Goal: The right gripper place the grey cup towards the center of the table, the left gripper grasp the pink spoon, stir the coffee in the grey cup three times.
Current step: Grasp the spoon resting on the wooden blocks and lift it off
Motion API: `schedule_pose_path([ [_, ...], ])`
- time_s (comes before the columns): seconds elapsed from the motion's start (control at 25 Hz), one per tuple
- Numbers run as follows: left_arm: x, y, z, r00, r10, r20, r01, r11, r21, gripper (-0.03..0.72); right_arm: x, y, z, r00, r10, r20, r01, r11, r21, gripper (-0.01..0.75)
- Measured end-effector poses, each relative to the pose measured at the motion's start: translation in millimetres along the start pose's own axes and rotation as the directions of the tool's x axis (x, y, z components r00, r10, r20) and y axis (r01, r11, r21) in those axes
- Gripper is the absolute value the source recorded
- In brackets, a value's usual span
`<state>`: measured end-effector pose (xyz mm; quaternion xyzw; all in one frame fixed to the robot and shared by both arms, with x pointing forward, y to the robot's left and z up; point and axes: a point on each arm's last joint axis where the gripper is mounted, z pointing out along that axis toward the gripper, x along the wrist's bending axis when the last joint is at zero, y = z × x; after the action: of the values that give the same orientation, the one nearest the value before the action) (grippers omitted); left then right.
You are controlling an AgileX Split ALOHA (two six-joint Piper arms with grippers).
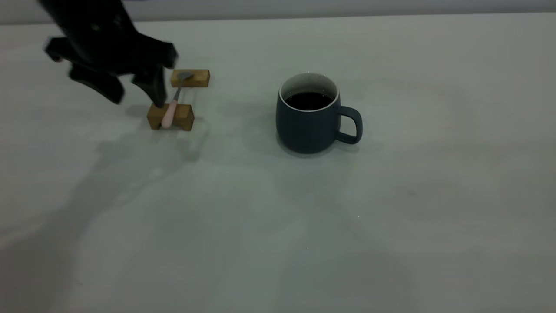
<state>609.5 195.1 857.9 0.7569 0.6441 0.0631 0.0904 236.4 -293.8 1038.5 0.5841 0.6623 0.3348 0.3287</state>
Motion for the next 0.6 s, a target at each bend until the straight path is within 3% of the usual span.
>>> schedule_pose_path([
  [0.44,-5.5,6.8,55.4,0.999,-0.041,0.004,0.041,0.998,0.040,0.633,0.0,0.0,0.0,1.000,0.000,0.000,0.000,1.000,0.000,0.441],
  [0.6,-5.6,6.5,66.0,0.998,-0.069,0.007,0.069,0.997,0.022,0.573,0.0,0.0,0.0,1.000,0.000,0.000,0.000,1.000,0.000,0.440],
])
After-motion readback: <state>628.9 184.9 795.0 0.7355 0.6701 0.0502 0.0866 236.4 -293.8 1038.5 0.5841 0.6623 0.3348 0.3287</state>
